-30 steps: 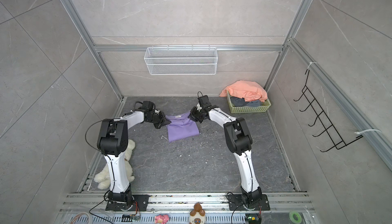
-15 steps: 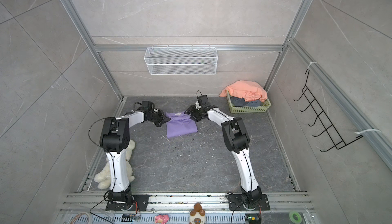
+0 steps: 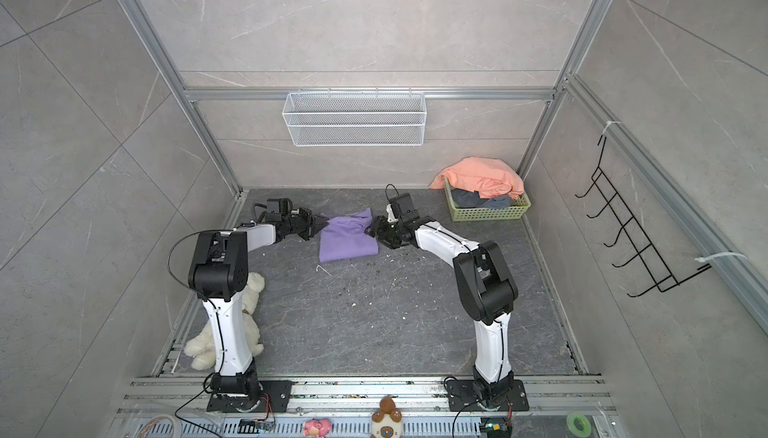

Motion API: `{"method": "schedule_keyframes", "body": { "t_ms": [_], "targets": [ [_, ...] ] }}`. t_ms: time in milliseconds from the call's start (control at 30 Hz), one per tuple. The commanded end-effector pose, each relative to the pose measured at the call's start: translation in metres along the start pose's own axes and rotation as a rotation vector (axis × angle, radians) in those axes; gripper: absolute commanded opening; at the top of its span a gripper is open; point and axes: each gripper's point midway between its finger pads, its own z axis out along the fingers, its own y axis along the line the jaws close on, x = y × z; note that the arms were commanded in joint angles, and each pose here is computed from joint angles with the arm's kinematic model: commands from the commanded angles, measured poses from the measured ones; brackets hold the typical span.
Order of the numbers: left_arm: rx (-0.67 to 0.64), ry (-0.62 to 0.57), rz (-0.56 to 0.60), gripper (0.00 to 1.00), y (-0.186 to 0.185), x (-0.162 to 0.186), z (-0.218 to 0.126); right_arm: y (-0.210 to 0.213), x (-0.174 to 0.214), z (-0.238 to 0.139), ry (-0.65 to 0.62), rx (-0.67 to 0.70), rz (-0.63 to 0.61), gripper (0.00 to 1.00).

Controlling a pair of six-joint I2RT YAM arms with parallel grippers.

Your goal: Fold and stack the t-shirts

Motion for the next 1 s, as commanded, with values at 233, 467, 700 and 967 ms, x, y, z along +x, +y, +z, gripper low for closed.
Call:
{"method": "schedule_keyframes", "body": {
  "t_ms": [233,467,700,967],
  "targets": [
    [-0.05,-0.081,0.267,0.55,-0.059,0.02,-0.04,0.018,0.016,0.051,0.075,0.045,-0.071,0.55],
    [-0.206,0.047,0.456,0.56,-0.062,0.062,-0.009,0.018,0.013,0.067,0.077,0.066,-0.068,0.52],
    [-0.197,0.105,0.489,0.57,-0.051,0.058,0.039,0.003,0.024,0.078,0.111,0.108,-0.041,0.51],
    [-0.184,0.113,0.451,0.57,-0.028,0.032,0.072,-0.019,0.039,0.081,0.16,0.184,-0.014,0.51]
  ]
}}
